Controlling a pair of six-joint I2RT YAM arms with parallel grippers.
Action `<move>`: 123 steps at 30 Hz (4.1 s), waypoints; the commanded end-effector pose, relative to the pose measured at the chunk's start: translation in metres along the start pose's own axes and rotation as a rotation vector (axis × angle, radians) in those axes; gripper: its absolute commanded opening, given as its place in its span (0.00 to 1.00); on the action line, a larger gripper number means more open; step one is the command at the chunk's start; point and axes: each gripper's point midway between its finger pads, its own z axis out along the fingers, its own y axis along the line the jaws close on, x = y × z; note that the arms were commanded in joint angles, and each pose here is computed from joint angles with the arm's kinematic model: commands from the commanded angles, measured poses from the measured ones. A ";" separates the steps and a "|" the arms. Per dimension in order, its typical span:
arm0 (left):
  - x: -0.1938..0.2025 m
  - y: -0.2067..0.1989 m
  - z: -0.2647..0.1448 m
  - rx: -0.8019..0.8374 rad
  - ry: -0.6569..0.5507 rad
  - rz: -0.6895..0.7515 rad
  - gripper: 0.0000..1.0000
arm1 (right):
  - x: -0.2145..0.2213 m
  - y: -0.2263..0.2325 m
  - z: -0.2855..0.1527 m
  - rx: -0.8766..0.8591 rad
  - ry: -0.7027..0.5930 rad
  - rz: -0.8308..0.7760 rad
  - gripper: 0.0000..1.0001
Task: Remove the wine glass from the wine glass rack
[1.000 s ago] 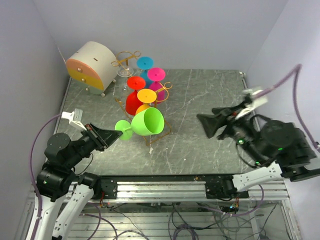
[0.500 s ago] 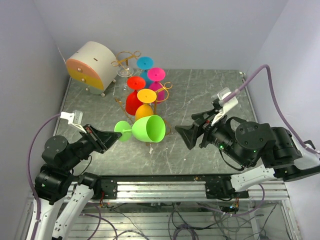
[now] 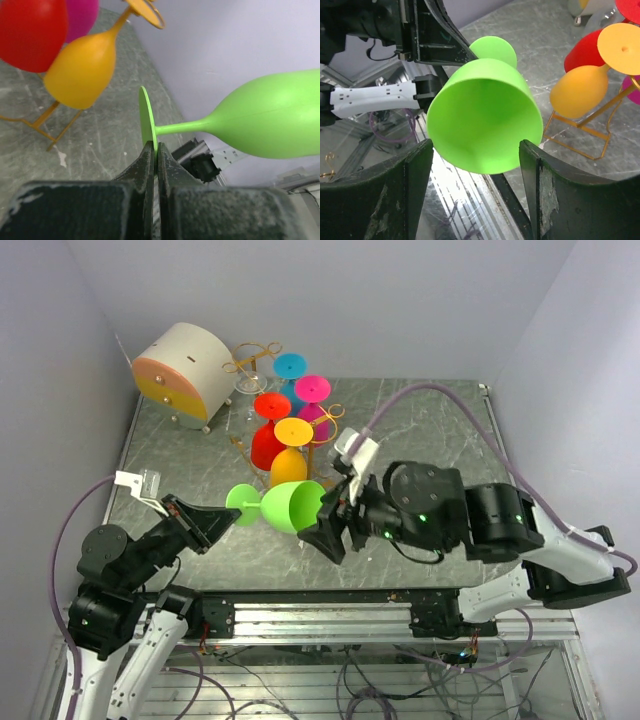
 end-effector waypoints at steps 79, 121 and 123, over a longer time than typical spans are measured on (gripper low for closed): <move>-0.059 0.125 -0.030 -0.701 -0.250 0.274 0.42 | 0.004 -0.523 -0.056 1.097 -0.094 0.577 0.00; -0.047 0.140 -0.020 -0.734 -0.191 0.238 0.42 | 0.182 -0.514 -0.010 1.185 0.409 0.756 0.25; -0.047 0.141 -0.020 -0.736 -0.190 0.237 0.42 | 0.160 -0.504 -0.012 1.185 0.357 0.720 0.25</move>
